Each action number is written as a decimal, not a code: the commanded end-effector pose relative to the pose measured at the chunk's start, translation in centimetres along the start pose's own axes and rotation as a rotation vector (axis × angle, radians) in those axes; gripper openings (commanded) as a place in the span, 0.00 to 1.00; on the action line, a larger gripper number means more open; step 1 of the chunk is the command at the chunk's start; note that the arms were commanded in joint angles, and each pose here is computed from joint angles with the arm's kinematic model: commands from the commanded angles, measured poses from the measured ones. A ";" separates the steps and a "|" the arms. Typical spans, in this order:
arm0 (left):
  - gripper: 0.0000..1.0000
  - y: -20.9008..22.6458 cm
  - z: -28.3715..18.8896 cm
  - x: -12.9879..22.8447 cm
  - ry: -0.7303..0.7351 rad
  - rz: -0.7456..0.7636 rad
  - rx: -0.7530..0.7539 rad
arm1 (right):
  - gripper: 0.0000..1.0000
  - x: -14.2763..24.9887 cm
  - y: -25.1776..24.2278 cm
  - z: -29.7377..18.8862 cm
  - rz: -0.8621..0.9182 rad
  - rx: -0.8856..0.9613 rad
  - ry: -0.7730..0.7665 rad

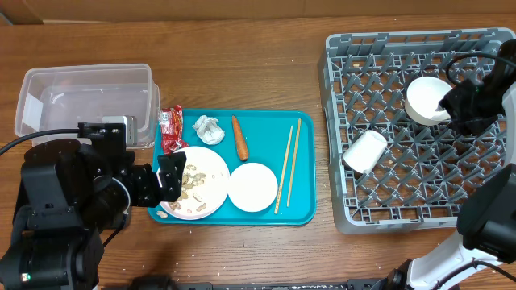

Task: Sort waste into correct bins and load items into the dishwasher
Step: 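Release the white bowl upright in the rack and lift the right gripper, then reach the right gripper to the pink bowl and grasp its rim, then carry the pink bowl with the right gripper to the rack's back right, then release the pink bowl in the rack and withdraw the right gripper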

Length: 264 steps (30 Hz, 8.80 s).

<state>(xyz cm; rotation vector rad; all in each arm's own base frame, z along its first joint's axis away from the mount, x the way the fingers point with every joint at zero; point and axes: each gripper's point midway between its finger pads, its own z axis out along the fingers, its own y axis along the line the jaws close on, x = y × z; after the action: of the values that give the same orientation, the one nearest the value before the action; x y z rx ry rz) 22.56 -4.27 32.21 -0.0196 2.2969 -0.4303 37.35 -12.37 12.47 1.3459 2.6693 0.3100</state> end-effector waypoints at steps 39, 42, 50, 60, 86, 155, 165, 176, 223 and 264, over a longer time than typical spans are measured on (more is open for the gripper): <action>1.00 0.1 -0.3 -0.5 -0.015 0.028 -0.009 | 0.04 -1.2 6.2 -9.9 -0.423 0.919 -0.973; 1.00 0.1 -0.3 -0.5 -0.015 0.028 -0.009 | 0.04 -1.3 6.1 -8.6 -0.448 0.949 -0.947; 1.00 0.1 -0.3 -0.5 -0.015 0.028 -0.009 | 0.04 -1.4 6.0 -3.9 -0.540 1.045 -0.863; 1.00 0.1 -0.3 -0.5 -0.015 0.028 -0.009 | 0.04 0.9 8.0 -2.5 -0.626 1.025 -0.856; 1.00 0.1 -0.3 -0.5 -0.015 0.028 -0.009 | 0.66 14.1 17.3 -9.7 -0.697 0.161 -0.427; 1.00 0.1 -0.3 -0.5 -0.015 0.028 -0.009 | 0.04 -4.1 -1.9 -14.8 0.016 0.537 -1.021; 1.00 0.1 -0.3 -0.5 -0.015 0.028 -0.009 | 0.04 -8.9 -3.0 -6.5 -0.110 0.657 -0.866; 1.00 0.1 -0.3 -0.5 -0.015 0.028 -0.009 | 0.04 -8.5 -1.3 -3.1 -0.200 0.678 -0.835; 1.00 0.1 -0.3 -0.5 -0.015 0.028 -0.009 | 0.04 -9.2 1.0 -4.3 -0.302 0.910 -1.014; 1.00 0.1 -0.3 -0.5 -0.016 0.028 -0.009 | 0.86 -2.9 8.6 -7.7 -0.497 0.485 -0.878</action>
<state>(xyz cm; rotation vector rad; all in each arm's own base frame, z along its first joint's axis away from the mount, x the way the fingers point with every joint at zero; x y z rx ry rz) 22.63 -4.27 32.13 -0.0206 2.3006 -0.4310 43.42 -11.82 16.70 0.5615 2.2753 -1.0255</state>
